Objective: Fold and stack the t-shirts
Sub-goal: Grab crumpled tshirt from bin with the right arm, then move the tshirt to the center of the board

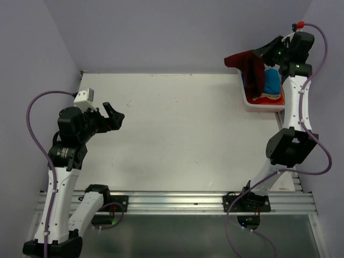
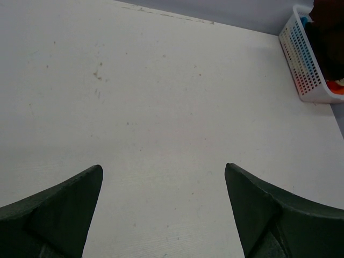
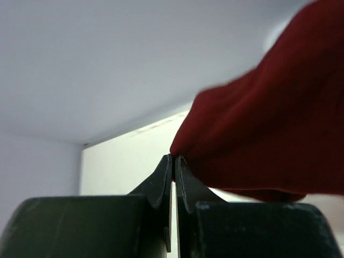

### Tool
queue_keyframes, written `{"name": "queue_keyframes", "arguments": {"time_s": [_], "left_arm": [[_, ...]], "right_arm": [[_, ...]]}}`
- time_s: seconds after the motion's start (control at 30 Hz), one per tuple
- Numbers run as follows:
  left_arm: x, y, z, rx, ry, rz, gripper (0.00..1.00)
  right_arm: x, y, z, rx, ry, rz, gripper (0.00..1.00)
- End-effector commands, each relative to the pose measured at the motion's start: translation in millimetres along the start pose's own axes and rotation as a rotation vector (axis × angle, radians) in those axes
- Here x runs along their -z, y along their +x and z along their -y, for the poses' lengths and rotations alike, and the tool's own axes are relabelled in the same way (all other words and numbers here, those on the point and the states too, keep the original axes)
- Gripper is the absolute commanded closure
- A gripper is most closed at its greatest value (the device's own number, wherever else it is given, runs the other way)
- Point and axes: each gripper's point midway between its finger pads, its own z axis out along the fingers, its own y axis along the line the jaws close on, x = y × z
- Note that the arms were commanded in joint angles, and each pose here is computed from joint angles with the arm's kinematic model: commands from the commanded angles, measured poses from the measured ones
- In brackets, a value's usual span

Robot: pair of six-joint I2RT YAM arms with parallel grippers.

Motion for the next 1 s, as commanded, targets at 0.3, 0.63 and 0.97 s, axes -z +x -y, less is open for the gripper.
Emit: {"name": "queue_keyframes", "arguments": {"time_s": [0.3, 0.63, 0.97], "left_arm": [[-6.9, 4.7, 12.8, 0.022, 0.086, 0.003, 0.0], [2.5, 12.5, 12.9, 0.023, 0.089, 0.005, 0.0], [9.3, 14.6, 8.5, 0.027, 0.058, 0.002, 0.0]], "right_arm": [[177.3, 109.7, -259.7, 0.341, -1.025, -0.295, 1.0], [236.7, 192.8, -275.4, 0.374, -1.204, -0.471, 1.0], [130.9, 248.8, -183.3, 0.272, -0.578, -0.56, 1.0]]}}
